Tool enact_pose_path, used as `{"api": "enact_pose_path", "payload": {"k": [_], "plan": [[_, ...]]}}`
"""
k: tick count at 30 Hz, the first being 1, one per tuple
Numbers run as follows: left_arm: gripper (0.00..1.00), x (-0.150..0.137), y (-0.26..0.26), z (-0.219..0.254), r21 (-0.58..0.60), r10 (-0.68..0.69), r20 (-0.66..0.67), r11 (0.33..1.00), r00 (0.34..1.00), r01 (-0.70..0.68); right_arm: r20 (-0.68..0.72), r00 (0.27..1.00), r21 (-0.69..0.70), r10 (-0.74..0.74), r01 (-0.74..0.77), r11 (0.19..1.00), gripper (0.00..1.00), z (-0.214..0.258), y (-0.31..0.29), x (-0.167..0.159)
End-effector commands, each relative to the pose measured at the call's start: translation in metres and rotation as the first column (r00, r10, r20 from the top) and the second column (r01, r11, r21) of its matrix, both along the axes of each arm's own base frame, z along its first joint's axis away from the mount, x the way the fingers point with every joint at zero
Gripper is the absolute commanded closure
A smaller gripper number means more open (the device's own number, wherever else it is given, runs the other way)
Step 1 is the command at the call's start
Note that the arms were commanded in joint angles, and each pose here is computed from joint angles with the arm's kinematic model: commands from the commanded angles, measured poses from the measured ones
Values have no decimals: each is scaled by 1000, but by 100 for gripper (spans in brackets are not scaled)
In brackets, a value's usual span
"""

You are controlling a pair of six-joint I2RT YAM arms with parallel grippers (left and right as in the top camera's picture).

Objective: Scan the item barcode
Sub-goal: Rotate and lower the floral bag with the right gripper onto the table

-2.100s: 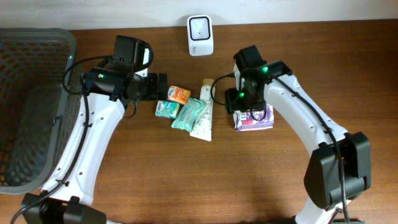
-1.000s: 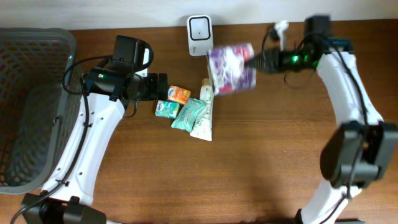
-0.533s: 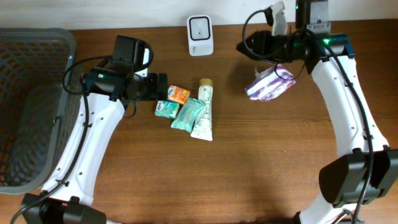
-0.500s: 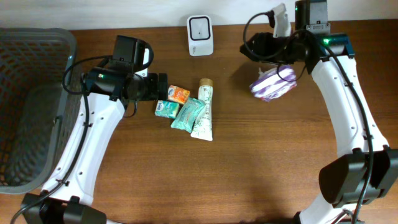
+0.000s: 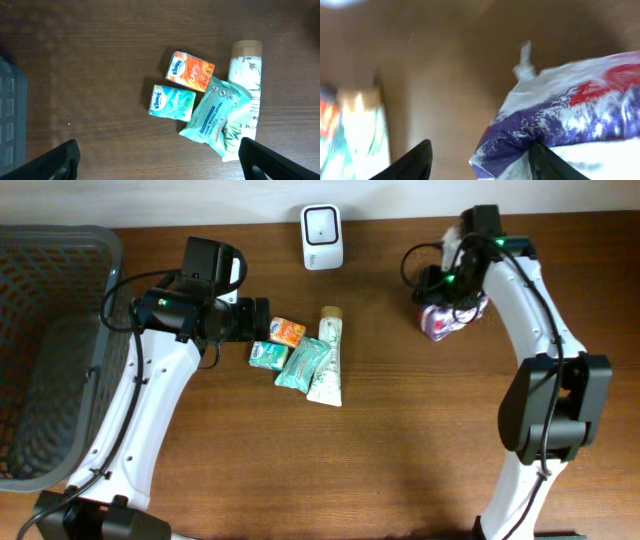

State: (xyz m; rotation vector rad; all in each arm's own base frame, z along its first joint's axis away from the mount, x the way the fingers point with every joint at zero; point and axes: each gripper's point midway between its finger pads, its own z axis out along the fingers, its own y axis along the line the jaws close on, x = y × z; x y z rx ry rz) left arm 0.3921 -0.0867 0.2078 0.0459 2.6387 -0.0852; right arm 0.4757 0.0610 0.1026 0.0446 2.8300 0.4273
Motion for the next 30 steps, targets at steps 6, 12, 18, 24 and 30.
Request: {"api": "enact_pose_path", "payload": {"k": [6, 12, 18, 24, 30], "plan": [[1, 0, 1, 1, 5, -3, 2, 1000, 1000, 3, -38, 921, 99, 388, -383, 918, 43, 12, 160, -63], [1, 0, 1, 1, 5, -3, 2, 1000, 1000, 3, -28, 971, 99, 237, -233, 967, 46, 85, 105, -44], [1, 0, 1, 1, 5, -3, 2, 1000, 1000, 3, -354, 935, -251, 8, -103, 963, 63, 62, -16, -100], [1, 0, 1, 1, 5, -3, 2, 1000, 1000, 3, -464, 885, -216, 28, -144, 966, 61, 10, -6, -121], [1, 0, 1, 1, 5, -3, 2, 1000, 1000, 3, -443, 896, -410, 21, -223, 885, 52, 4, 30, -132]]}}
